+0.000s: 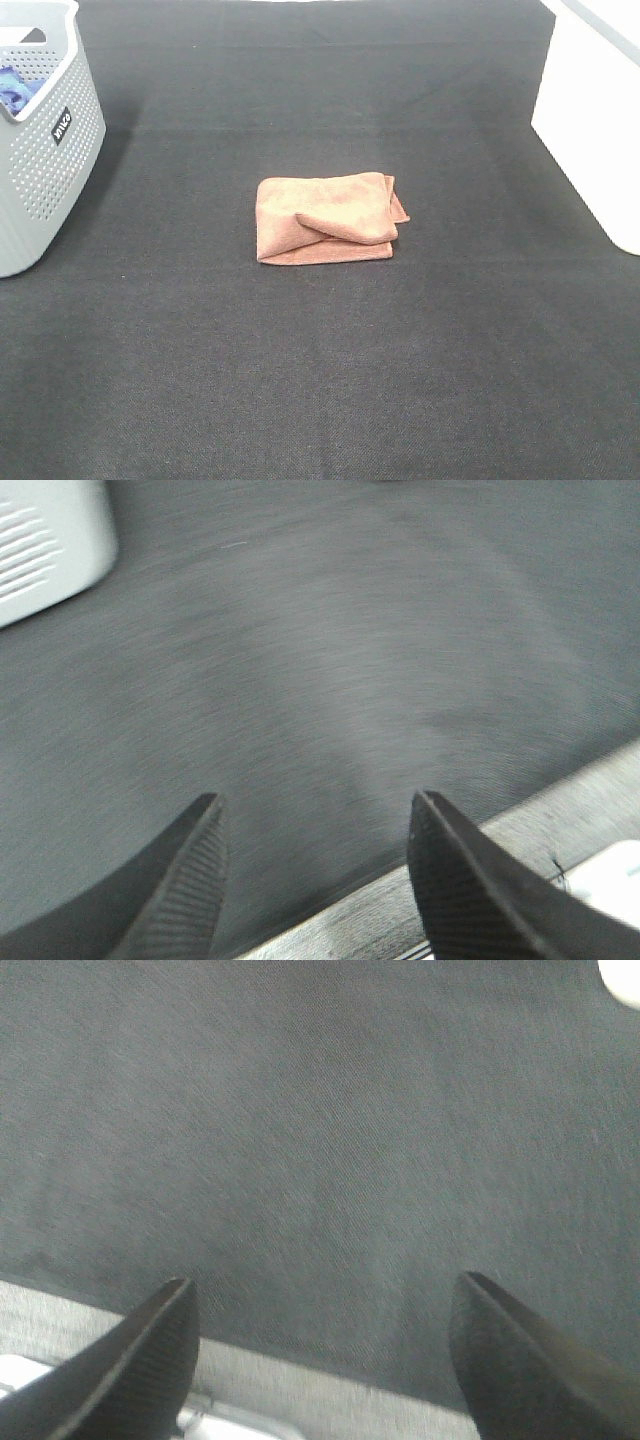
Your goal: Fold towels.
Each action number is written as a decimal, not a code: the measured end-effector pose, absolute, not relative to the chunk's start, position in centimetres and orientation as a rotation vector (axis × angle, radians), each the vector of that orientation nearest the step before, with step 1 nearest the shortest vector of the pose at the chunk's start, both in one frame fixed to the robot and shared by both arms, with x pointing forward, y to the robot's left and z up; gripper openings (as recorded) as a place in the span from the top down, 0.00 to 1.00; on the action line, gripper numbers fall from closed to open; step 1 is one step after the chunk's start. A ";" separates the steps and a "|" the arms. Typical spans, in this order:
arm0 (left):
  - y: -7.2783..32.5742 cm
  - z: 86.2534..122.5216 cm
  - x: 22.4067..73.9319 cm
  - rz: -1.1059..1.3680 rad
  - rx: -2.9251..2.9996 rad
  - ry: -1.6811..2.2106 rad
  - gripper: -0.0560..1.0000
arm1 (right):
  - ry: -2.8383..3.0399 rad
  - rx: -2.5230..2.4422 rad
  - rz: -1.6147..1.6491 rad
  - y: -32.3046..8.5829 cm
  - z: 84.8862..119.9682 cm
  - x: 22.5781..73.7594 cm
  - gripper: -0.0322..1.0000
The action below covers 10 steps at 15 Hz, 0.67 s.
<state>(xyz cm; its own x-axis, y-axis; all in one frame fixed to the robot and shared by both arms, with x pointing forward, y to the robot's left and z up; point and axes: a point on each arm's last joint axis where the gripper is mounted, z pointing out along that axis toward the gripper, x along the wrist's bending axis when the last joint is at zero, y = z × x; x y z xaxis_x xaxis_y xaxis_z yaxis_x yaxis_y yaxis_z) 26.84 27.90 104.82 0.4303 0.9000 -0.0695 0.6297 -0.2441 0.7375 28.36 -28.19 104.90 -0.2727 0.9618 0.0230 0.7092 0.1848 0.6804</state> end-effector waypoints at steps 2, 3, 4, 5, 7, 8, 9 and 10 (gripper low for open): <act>27.8 104.9 26.9 0.489 1.983 1.259 0.45 | 2.046 1.558 0.839 -28.2 104.9 28.3 0.32; 27.8 104.9 26.9 0.489 1.983 1.259 0.45 | 2.043 1.557 0.841 -28.2 104.9 28.3 0.32; 27.8 104.9 26.9 0.490 1.982 1.259 0.45 | 2.043 1.557 0.841 -28.2 104.9 28.3 0.32; 27.8 104.9 26.9 0.490 1.982 1.259 0.45 | 2.043 1.557 0.841 -28.2 104.9 28.3 0.32; 27.9 104.9 26.9 0.500 1.986 1.260 0.45 | 2.043 1.557 0.841 -28.2 104.9 28.3 0.32; 27.9 104.8 26.9 0.502 1.987 1.260 0.45 | 2.043 1.557 0.841 -28.2 104.9 28.3 0.32; 27.9 104.8 26.9 0.502 1.987 1.260 0.45 | 2.043 1.557 0.841 -28.2 104.9 28.3 0.32; 27.9 104.8 26.9 0.502 1.987 1.260 0.45 | 2.043 1.557 0.841 -28.2 104.9 28.3 0.32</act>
